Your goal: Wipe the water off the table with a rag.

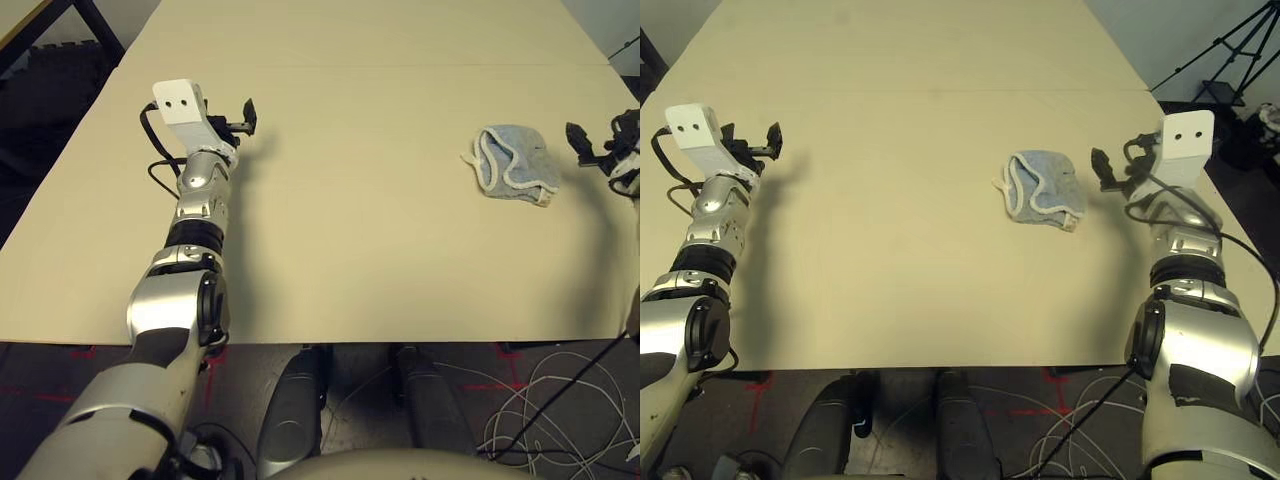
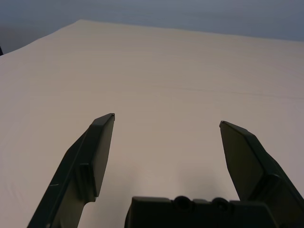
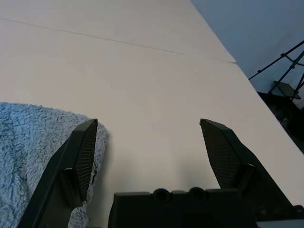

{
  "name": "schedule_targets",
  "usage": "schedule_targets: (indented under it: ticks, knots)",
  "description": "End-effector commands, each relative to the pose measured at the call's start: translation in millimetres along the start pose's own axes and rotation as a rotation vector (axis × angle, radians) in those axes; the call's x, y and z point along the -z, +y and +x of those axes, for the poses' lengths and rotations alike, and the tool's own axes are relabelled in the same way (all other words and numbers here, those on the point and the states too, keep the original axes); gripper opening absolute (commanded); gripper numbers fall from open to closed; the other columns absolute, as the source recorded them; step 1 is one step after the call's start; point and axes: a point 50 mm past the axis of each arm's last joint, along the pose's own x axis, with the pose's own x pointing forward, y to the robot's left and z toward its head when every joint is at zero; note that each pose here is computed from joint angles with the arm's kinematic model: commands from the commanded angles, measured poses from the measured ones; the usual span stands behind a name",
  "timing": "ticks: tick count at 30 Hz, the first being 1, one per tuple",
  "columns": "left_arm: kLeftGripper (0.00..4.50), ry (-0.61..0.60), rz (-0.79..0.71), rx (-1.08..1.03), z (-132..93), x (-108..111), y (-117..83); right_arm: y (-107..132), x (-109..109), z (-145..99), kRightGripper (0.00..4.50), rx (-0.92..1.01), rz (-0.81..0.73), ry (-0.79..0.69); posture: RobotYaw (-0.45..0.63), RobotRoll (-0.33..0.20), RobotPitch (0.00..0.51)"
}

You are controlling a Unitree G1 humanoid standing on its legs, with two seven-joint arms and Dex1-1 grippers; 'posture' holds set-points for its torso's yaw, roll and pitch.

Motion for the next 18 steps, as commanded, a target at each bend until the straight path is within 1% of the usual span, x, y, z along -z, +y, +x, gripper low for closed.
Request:
schedule_targets:
  ticks: [1,7,10,13,18]
  knots:
    - [4.50,0.037,-0.016,0.015,-3.6,11.2,-3.7,3.8,4.6,0.6,4.47,-0.028,0.041,0.015,-0.04,0.000,0.185]
    - [4.50,0.055,-0.036,0.010,-5.0,15.4,-3.5,8.1,4.7,2.1,4.47,-0.063,0.055,0.014,-0.05,0.000,0.183]
    - [4.50,0.049,-0.036,0.014,-4.2,13.8,-4.5,8.6,3.9,2.7,4.47,-0.067,0.060,0.015,-0.04,0.000,0.181]
    - [4.50,0.041,-0.040,0.009,-3.0,11.5,-4.1,8.4,1.1,3.8,4.47,-0.064,0.063,0.010,-0.04,0.000,0.170]
    - [4.50,0.024,-0.037,0.005,-3.2,9.0,-1.7,9.2,-2.4,5.4,4.47,-0.066,0.069,-0.003,-0.05,0.000,0.198]
